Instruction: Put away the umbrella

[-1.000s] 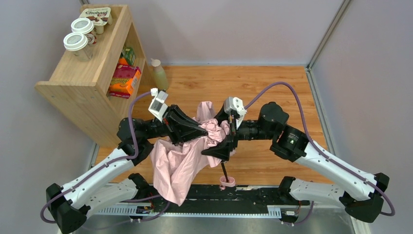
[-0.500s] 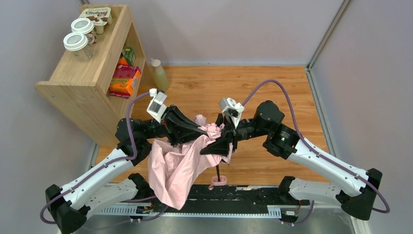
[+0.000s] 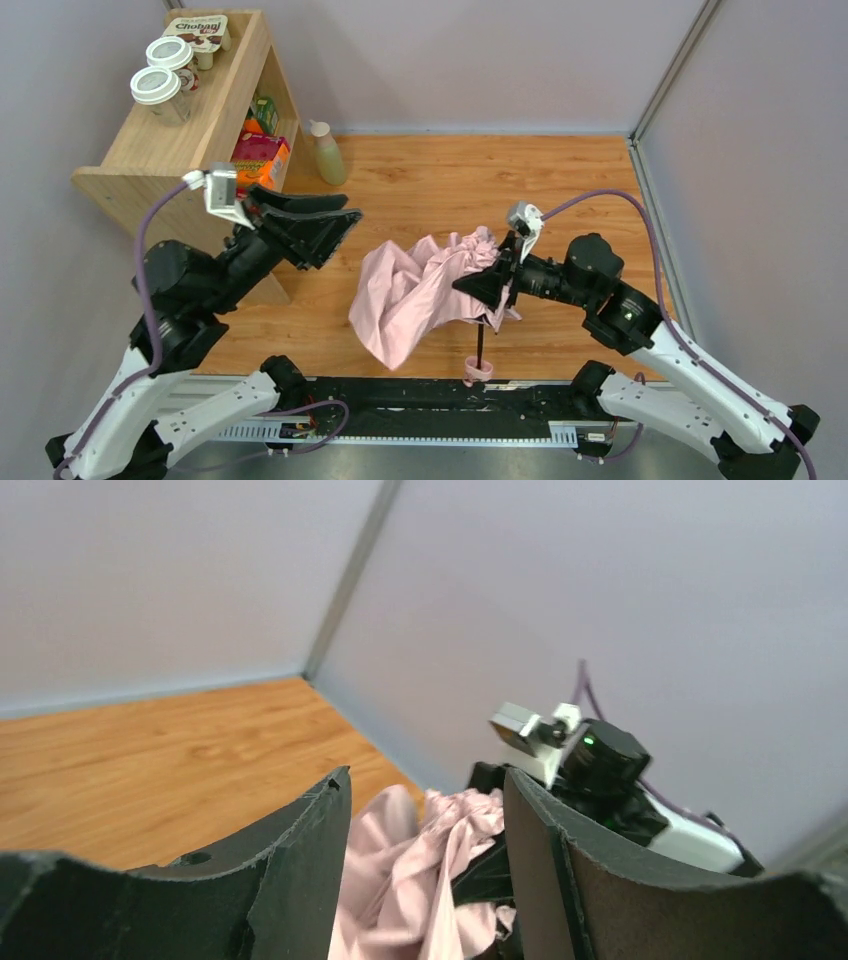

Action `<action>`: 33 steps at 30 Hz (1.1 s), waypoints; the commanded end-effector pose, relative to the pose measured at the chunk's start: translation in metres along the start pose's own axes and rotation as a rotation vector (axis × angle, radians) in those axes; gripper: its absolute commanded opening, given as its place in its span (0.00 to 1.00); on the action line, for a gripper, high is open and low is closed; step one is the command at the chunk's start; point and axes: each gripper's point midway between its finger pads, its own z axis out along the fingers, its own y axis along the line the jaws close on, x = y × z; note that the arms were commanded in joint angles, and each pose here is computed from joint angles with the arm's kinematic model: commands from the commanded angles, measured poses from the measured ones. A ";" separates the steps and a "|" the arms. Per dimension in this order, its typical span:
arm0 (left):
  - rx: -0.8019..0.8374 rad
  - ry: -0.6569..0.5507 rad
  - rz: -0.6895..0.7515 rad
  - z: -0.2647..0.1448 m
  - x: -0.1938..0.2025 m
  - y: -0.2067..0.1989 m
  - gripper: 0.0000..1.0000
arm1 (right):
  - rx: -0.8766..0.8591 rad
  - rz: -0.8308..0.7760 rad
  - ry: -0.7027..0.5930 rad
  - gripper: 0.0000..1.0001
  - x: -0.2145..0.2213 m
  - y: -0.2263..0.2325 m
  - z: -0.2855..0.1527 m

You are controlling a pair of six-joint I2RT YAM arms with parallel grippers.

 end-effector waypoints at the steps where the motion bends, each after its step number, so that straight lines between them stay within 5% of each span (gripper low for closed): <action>1: -0.304 0.062 0.070 -0.025 0.021 0.061 0.63 | 0.462 -0.057 -0.201 0.00 -0.051 -0.056 -0.049; 7: -0.213 0.198 -0.030 -0.008 0.068 0.056 0.65 | 0.735 -0.082 -0.302 0.00 -0.072 -0.087 -0.091; 13: -0.207 0.405 -0.169 0.030 0.141 0.074 0.67 | 0.722 -0.096 -0.299 0.00 -0.078 -0.085 -0.088; 19: -0.145 0.397 -0.168 0.051 0.158 0.078 0.68 | 0.644 -0.120 -0.237 0.00 -0.068 -0.076 -0.078; 21: -0.108 0.376 -0.150 0.054 0.153 0.073 0.52 | 0.648 -0.127 -0.222 0.00 -0.063 -0.076 -0.081; 24: -0.032 0.353 -0.136 0.055 0.145 0.066 0.05 | 0.595 -0.158 -0.205 0.00 -0.055 -0.066 -0.085; 28: 0.262 0.160 -0.138 0.041 0.110 0.038 0.00 | 0.367 -0.238 -0.202 0.00 -0.046 -0.022 -0.090; 33: 0.649 0.132 -0.156 0.000 0.111 -0.009 0.00 | -0.201 -0.235 -0.161 0.00 -0.044 0.093 -0.098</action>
